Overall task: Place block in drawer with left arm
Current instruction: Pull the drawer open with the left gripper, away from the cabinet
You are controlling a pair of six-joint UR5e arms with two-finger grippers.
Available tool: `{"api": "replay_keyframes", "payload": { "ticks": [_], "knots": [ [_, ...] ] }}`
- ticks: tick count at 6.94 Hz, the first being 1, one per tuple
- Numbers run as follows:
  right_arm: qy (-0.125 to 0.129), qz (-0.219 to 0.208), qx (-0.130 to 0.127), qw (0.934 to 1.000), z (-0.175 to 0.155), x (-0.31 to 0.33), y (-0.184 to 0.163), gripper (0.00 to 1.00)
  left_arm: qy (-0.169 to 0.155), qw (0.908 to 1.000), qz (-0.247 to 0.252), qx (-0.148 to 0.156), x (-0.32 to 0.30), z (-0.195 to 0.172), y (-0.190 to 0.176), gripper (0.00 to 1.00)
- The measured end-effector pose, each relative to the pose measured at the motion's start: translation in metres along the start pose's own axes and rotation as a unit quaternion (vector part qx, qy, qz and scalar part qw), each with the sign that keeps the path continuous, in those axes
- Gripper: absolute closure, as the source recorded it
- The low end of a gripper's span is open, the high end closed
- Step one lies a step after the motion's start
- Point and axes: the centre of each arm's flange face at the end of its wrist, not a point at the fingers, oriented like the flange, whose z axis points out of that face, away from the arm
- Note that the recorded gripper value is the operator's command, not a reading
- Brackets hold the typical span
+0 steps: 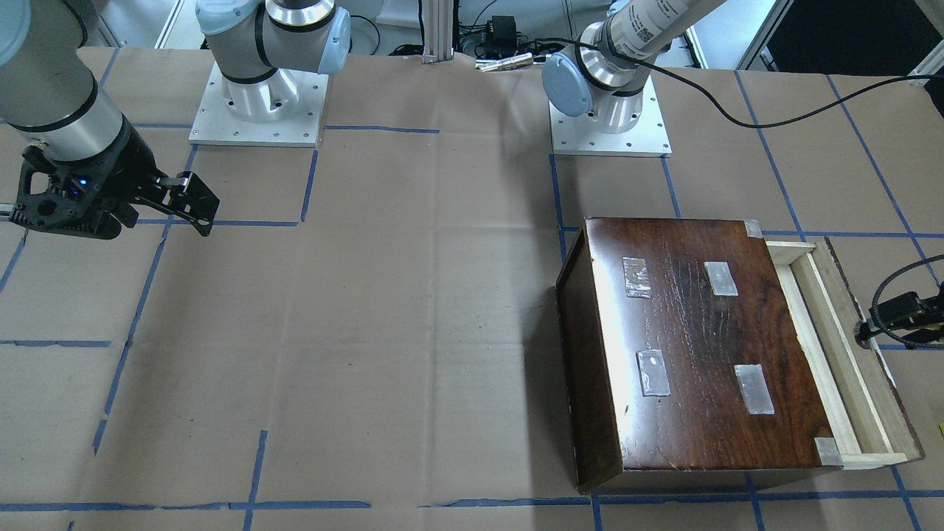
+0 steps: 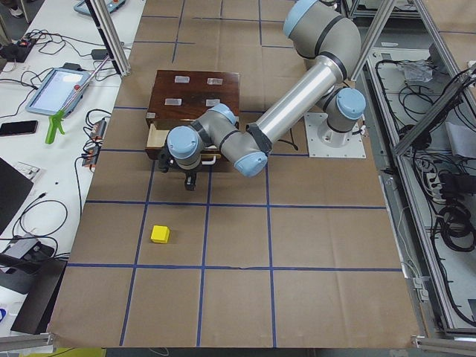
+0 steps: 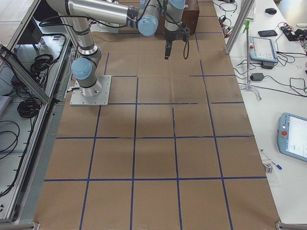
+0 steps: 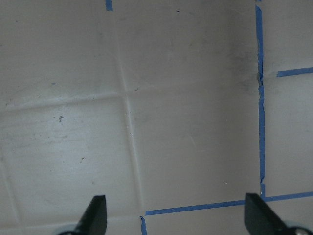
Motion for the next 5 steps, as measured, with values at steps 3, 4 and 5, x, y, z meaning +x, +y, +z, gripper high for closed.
{"api": "replay_keyframes", "payload": {
  "ticks": [3,4,5],
  "knots": [
    [0.000,0.000,0.000,1.0000,0.000,0.000,0.000,0.00,-0.010,0.9999,0.001,0.008,-0.021,-0.016,0.004,0.01],
    [0.000,0.000,0.000,1.0000,0.000,0.000,0.000,0.00,-0.019,0.9998,0.002,0.011,-0.020,-0.027,0.004,0.01],
    [0.000,0.001,0.000,1.0000,0.000,0.000,0.000,0.00,-0.035,0.9993,0.002,0.011,-0.021,-0.039,0.003,0.01]
  ]
}}
